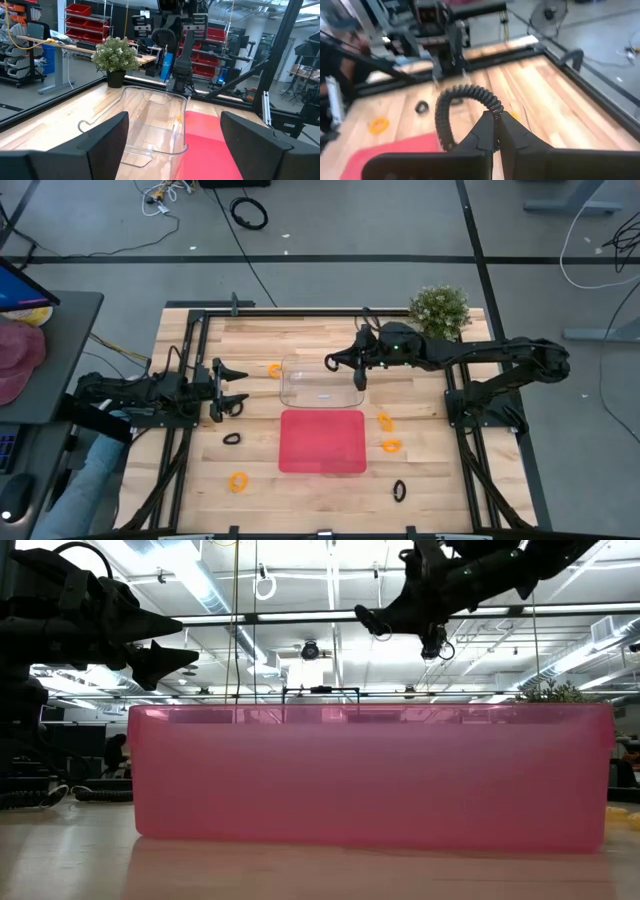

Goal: Sort spring keychains
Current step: Put the black spring keychain into the transparent bin

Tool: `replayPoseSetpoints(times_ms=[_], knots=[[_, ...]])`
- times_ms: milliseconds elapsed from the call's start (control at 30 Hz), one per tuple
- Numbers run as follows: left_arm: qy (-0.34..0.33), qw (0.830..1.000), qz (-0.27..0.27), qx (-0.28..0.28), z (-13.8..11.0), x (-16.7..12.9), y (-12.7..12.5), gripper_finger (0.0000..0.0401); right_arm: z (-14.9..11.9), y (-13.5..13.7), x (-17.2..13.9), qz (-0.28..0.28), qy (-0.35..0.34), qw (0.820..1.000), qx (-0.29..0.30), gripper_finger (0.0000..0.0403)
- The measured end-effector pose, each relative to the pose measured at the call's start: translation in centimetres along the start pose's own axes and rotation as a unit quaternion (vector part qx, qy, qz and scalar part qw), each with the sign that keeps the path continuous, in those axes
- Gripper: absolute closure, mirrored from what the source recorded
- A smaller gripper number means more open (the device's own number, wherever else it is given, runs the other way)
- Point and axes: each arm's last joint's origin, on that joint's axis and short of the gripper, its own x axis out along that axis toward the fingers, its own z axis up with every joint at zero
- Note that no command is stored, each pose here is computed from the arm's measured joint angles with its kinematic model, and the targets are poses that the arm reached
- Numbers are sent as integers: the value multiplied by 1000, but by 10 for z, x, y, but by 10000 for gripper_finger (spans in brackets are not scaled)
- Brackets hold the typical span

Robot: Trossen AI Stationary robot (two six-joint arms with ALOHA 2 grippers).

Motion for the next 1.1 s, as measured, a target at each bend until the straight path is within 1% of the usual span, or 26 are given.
replayPoseSetpoints(times_ms=[167,500,633,733,1100], knots=[[0,1000,0,0,0,0,0,81,-4,2,7,1,22,1000,-4,396],[0,1000,0,0,0,0,0,81,-4,0,9,-9,16,1000,9,388],[0,1000,0,0,0,0,0,81,-4,0,9,-19,15,1000,9,369],[0,1000,0,0,0,0,0,81,-3,-1,9,-32,13,999,24,352],[0,1000,0,0,0,0,0,81,-4,-1,9,-33,14,999,27,299]])
